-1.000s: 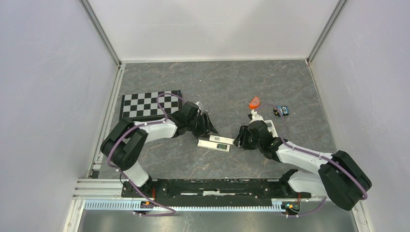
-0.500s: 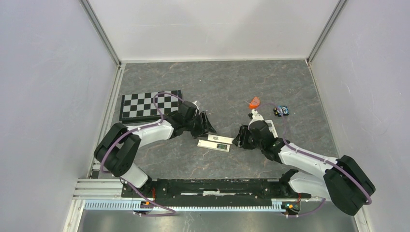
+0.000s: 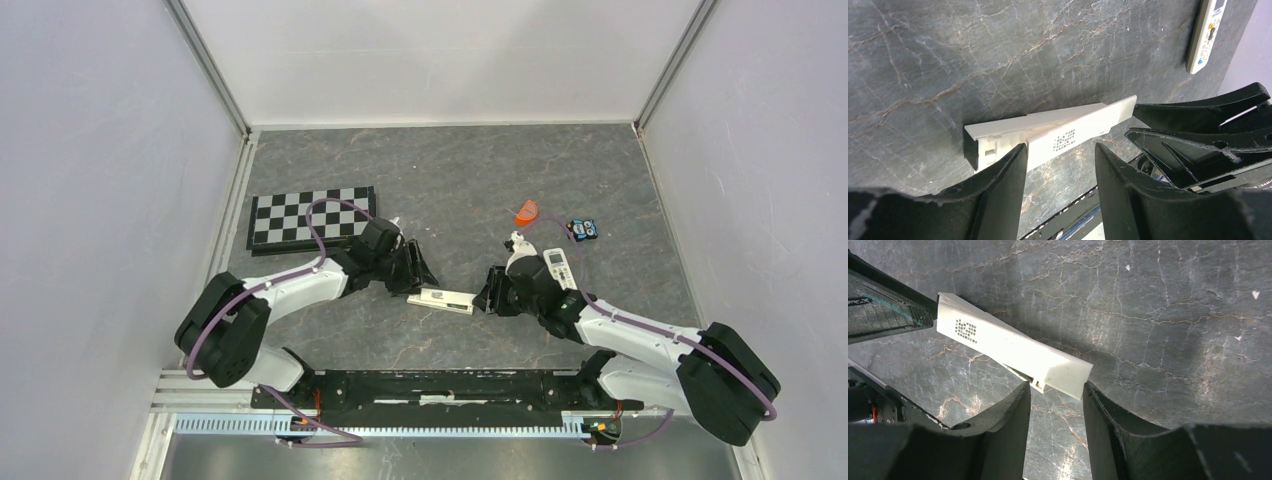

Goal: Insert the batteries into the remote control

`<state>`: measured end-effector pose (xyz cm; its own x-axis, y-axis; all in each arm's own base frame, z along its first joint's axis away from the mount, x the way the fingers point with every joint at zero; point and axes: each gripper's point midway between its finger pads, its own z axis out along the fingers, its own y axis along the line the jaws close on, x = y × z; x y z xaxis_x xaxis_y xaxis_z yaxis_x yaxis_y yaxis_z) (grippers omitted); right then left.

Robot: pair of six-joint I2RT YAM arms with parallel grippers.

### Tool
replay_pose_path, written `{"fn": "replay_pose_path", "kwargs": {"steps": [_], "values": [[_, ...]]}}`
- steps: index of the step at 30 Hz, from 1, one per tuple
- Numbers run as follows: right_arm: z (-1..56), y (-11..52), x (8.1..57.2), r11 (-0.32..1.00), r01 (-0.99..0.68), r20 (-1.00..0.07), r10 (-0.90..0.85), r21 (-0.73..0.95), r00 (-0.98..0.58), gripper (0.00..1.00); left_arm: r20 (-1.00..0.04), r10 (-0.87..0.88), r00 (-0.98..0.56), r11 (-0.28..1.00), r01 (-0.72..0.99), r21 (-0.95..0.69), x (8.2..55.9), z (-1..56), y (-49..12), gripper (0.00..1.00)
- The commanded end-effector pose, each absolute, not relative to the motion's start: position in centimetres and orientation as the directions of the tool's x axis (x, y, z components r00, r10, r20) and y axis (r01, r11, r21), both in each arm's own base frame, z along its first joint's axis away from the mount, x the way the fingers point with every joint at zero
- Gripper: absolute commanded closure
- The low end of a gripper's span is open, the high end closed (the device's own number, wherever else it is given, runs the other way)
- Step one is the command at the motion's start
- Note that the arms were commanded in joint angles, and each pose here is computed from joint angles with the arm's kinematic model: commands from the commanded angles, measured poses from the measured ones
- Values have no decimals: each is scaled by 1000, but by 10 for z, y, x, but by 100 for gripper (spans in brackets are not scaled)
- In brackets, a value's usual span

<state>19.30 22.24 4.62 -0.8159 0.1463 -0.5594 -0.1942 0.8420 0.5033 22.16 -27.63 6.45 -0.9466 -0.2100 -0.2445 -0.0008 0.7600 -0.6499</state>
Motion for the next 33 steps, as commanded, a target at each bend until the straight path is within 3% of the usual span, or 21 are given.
{"fn": "replay_pose_path", "kwargs": {"steps": [1, 18, 25, 33], "values": [[80, 249, 199, 765, -250, -585, 196, 594, -787, 53, -275, -184, -944, 747, 48, -663, 214, 75, -280, 42], [67, 234, 203, 828, -190, -588, 194, 527, -785, 51, -336, -176, -925, 838, 38, -544, 220, 56, -254, 41], [58, 221, 203, 855, -150, -593, 208, 496, -778, 39, -357, -166, -919, 856, 45, -514, 222, 57, -249, 41], [64, 237, 202, 762, -179, -575, 290, 622, -765, 25, -368, -160, -916, 858, 56, -511, 223, 63, -248, 40]]}}
